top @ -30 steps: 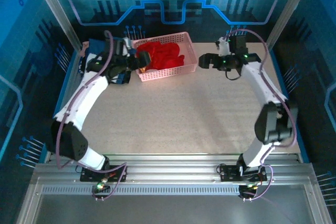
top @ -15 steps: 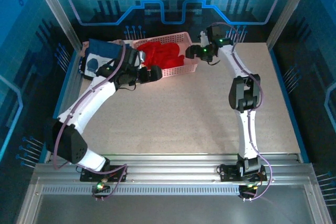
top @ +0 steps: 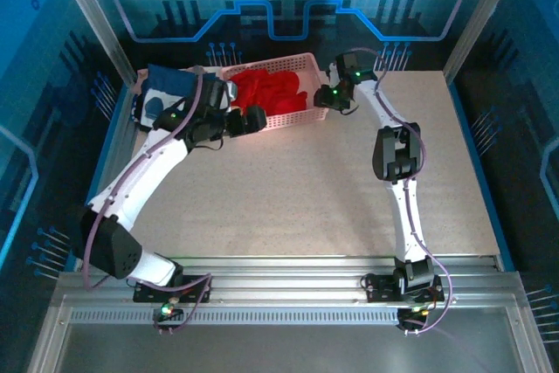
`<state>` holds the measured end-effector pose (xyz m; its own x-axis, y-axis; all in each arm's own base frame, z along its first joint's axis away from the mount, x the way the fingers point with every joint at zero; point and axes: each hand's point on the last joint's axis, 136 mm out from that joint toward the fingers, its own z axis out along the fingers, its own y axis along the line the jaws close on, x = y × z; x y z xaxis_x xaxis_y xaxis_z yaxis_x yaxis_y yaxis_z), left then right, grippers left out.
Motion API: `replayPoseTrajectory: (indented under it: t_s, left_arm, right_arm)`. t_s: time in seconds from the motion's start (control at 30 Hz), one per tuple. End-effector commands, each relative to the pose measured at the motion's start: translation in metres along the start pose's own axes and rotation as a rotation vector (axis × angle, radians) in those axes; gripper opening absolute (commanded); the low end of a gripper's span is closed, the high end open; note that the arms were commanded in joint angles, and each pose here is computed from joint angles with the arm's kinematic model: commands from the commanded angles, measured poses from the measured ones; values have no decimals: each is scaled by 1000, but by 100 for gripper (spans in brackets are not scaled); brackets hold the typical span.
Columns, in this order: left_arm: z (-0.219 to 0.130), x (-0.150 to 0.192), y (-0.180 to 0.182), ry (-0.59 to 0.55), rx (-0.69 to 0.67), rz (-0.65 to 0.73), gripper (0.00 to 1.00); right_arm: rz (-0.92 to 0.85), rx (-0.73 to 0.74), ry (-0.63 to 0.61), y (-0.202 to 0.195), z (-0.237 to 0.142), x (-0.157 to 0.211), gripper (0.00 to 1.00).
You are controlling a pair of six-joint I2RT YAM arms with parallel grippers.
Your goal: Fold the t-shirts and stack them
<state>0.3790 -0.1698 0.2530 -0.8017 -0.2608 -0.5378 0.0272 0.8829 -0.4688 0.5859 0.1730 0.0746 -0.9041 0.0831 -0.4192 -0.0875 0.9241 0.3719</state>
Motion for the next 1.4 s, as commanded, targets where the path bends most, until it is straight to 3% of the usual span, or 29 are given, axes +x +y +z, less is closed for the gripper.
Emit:
replayPoseTrajectory:
  t_s: [0.0,0.13,0.33,0.57,0.67,0.87,0.97,1.07,1.1,1.13,1.27,1.37]
  left_arm:
    - [7,-21,8,-48,-88,24,99]
    - [26,-34,11,-54,-133,28,99]
    - [74,-26,9,30,-168,58,99]
    - [145,19,12,230,-315,176,97]
    - [166,35,31,291,-431,193,98]
    - [210,73,52,401,-506,238,96]
    - [225,93,56,462,-507,258,78]
    - [233,98,41,502,-418,245,28]
    - [233,95,28,501,-360,241,7]
    - [228,84,15,476,-317,236,0]
    - [176,14,-53,276,-110,241,0]
    - [99,-49,-101,79,35,216,0]
  right_arm:
    - [6,43,38,3,-15,17,27]
    - [70,105,81,-7,-30,47,18]
    - [147,156,80,-5,-71,108,15]
    - [251,148,86,2,-100,189,14]
    - [283,144,70,0,-112,207,13]
    - [322,153,46,-5,-133,225,13]
    - [345,150,29,-6,-138,226,13]
    - [376,145,18,-9,-139,222,13]
    - [391,145,19,-11,-139,221,13]
    - [407,144,16,-13,-138,220,13]
    - [489,168,-3,-31,-139,215,13]
    - [604,198,-33,-56,-142,214,13]
